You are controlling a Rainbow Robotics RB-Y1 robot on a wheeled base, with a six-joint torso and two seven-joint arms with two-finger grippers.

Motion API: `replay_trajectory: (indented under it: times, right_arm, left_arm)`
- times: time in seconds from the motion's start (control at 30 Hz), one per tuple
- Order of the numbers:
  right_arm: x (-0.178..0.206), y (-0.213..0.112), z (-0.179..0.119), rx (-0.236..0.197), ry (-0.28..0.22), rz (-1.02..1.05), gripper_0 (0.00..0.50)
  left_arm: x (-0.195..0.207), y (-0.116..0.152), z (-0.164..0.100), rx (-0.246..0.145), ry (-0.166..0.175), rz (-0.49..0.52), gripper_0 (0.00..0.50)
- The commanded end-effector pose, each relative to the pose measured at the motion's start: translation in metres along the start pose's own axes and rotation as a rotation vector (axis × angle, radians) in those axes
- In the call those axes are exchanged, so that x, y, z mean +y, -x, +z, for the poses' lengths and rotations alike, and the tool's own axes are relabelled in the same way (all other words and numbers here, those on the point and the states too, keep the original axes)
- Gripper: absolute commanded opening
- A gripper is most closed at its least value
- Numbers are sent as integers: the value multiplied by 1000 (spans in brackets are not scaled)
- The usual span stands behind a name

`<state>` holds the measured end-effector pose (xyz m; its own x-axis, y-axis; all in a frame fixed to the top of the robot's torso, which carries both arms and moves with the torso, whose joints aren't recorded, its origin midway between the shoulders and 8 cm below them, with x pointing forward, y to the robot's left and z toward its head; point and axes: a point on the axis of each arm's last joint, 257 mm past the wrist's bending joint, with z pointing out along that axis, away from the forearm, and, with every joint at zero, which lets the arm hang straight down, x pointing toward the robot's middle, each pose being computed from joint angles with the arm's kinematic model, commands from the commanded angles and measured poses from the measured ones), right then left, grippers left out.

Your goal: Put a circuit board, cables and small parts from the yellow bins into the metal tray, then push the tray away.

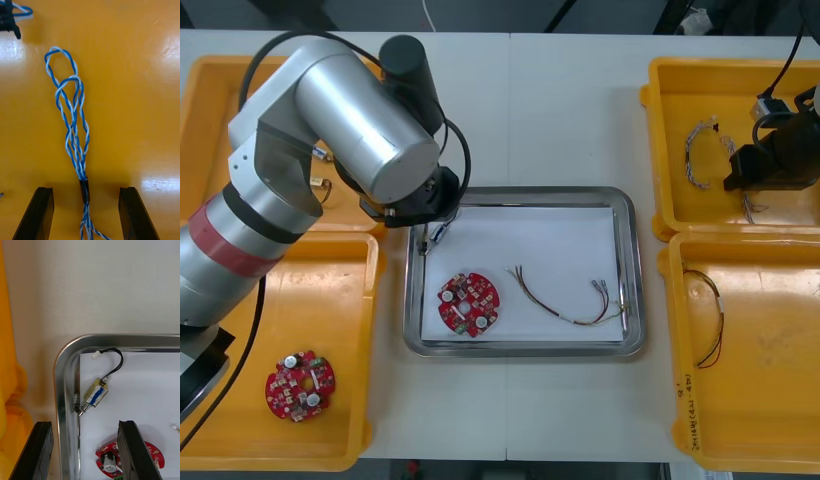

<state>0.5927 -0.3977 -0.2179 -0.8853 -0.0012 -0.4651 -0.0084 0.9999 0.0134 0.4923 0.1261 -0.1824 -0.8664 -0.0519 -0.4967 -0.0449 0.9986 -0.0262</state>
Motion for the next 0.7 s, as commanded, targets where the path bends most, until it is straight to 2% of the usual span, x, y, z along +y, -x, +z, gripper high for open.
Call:
replay_trajectory:
  times: [0.03, 0.13, 0.43, 0.7]
  right_arm:
    - [5, -4, 7, 8, 3, -33, 500]
    - [4, -11, 11, 20, 3, -29, 500]
    - [3, -22, 17, 36, 9, -34, 500]
    - [6, -28, 22, 47, 20, -31, 500]
  left_arm:
    - [27, 26, -25, -39, -14, -145, 500]
    - [39, 35, -33, -43, -18, -176, 500]
    - [87, 58, -59, -58, -1, -296, 500]
    - [120, 72, -66, -64, 9, -418, 500]
